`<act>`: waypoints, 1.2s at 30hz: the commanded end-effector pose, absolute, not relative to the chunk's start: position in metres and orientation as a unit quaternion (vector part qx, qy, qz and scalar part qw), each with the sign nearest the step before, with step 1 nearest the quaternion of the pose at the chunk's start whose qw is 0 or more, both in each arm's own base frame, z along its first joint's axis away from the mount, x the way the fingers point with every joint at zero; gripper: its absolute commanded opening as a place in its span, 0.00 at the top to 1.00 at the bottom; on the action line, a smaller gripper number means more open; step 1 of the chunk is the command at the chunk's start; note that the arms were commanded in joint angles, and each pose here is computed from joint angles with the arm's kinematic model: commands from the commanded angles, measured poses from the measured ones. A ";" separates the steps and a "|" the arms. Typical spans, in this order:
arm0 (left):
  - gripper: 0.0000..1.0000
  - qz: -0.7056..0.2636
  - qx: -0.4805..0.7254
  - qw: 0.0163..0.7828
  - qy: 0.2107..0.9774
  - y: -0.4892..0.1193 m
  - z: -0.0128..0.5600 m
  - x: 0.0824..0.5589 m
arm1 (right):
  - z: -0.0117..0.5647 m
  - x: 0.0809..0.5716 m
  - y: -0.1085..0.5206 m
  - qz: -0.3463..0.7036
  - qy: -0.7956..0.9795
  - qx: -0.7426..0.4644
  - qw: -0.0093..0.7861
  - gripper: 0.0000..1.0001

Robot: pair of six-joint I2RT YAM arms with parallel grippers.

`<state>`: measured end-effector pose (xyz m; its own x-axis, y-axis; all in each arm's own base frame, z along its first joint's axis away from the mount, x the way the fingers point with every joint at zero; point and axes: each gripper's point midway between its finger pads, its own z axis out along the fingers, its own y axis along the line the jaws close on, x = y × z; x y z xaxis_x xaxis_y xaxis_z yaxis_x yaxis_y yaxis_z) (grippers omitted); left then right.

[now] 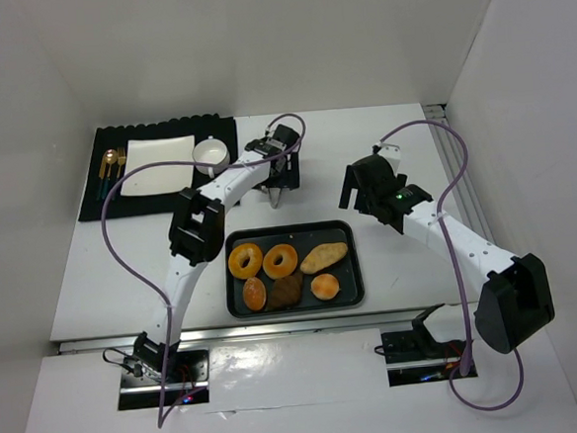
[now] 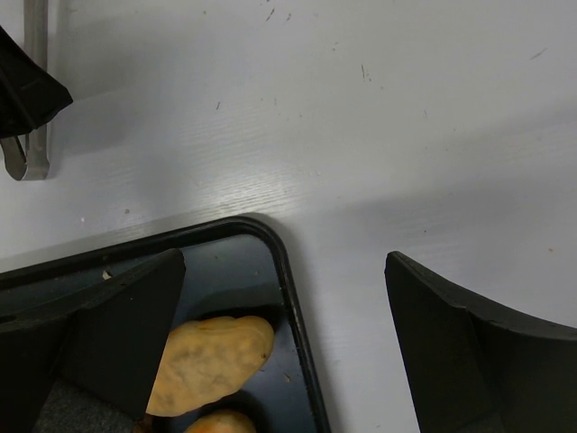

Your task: Place the bread

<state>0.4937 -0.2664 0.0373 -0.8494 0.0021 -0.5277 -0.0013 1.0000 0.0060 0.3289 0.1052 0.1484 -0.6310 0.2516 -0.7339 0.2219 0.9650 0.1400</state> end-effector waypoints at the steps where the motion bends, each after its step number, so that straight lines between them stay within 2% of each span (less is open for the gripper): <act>1: 0.00 0.015 -0.007 0.284 0.959 -0.263 0.034 0.500 | 0.161 0.334 0.104 0.022 0.894 0.137 0.427 0.01; 9: 0.00 0.001 -0.007 0.303 0.953 -0.264 0.029 0.532 | 0.165 0.337 0.108 0.028 0.893 0.136 0.429 0.01; 20: 0.07 0.010 -0.013 0.338 0.941 -0.255 0.036 0.560 | 0.162 0.335 0.107 0.025 0.895 0.135 0.425 0.01; 24: 0.18 0.014 -0.008 0.322 0.947 -0.253 0.026 0.552 | 0.162 0.335 0.107 0.025 0.895 0.135 0.425 0.01; 27: 0.33 -0.004 -0.009 0.334 0.942 -0.257 0.045 0.552 | 0.162 0.335 0.107 0.025 0.895 0.135 0.425 0.01; 28: 0.40 -0.011 -0.011 0.348 0.937 -0.258 0.063 0.554 | 0.162 0.335 0.107 0.025 0.895 0.135 0.425 0.01; 31: 0.50 -0.022 -0.001 0.367 0.930 -0.258 0.090 0.553 | 0.162 0.335 0.107 0.025 0.895 0.135 0.425 0.01; 32: 0.56 -0.032 -0.005 0.385 0.922 -0.259 0.117 0.553 | 0.162 0.335 0.107 0.025 0.895 0.135 0.425 0.01; 36: 0.60 -0.053 0.000 0.424 0.904 -0.256 0.176 0.548 | 0.165 0.335 0.107 0.028 0.893 0.136 0.429 0.01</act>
